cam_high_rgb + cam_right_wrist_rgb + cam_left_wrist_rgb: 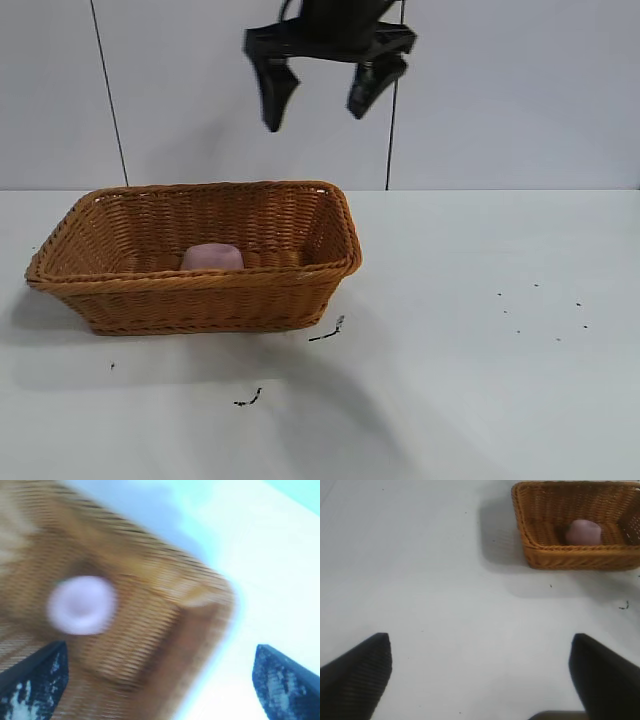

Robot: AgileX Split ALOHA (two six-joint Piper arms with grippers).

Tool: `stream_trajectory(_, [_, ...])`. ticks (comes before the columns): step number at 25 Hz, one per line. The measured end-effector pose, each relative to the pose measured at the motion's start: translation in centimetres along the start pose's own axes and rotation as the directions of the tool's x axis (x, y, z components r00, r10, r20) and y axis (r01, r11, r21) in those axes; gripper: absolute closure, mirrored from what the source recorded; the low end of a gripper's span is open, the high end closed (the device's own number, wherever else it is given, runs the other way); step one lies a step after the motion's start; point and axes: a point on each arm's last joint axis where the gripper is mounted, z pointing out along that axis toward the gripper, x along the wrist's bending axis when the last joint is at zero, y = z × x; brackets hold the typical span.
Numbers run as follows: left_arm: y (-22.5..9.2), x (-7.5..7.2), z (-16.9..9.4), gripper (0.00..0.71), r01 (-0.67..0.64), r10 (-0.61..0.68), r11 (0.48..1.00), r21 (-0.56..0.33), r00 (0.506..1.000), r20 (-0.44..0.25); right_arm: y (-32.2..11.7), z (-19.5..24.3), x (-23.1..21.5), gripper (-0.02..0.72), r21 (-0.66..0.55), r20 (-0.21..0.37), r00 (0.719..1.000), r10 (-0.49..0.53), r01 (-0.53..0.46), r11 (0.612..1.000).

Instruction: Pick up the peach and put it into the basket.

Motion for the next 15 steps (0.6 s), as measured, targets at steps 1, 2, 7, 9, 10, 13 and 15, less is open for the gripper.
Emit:
stream_trajectory(1, [0.0, 0.0, 0.0, 0.017, 0.000, 0.000, 1.000, 0.000, 1.000, 0.000, -0.2, 0.0, -2.1, 0.008, 0.001, 0.022, 0.999, 0.036, -0.036, 0.999])
stream_trajectory(2, [0.0, 0.0, 0.0, 0.017, 0.000, 0.000, 1.000, 0.000, 1.000, 0.000, -0.4, -0.1, -3.8, 0.008, 0.002, 0.036, 0.997, 0.067, -0.067, 0.998])
stream_trajectory(7, [0.0, 0.0, 0.0, 0.017, 0.000, 0.000, 1.000, 0.000, 1.000, 0.000, -2.3, -0.7, -12.1, 0.008, -0.004, 0.108, 0.969, 0.222, -0.223, 0.975])
stream_trajectory(9, [0.0, 0.0, 0.0, 0.017, 0.000, 0.000, 1.000, 0.000, 1.000, 0.000, -3.1, -1.0, -14.7, 0.008, -0.008, 0.130, 0.954, 0.269, -0.270, 0.963])
stream_trajectory(10, [0.0, 0.0, 0.0, 0.017, 0.000, 0.000, 1.000, 0.000, 1.000, 0.000, -3.6, -1.2, -15.9, 0.008, -0.011, 0.141, 0.946, 0.291, -0.292, 0.956])
stream_trajectory(13, [0.0, 0.0, 0.0, 0.017, 0.000, 0.000, 1.000, 0.000, 1.000, 0.000, -4.5, -1.8, -18.2, 0.008, -0.025, 0.144, 0.928, 0.344, -0.345, 0.938])
stream_trajectory(15, [0.0, 0.0, 0.0, 0.017, 0.000, 0.000, 1.000, 0.000, 1.000, 0.000, -4.6, -2.6, -18.6, 0.008, -0.039, 0.137, 0.923, 0.360, -0.358, 0.933])
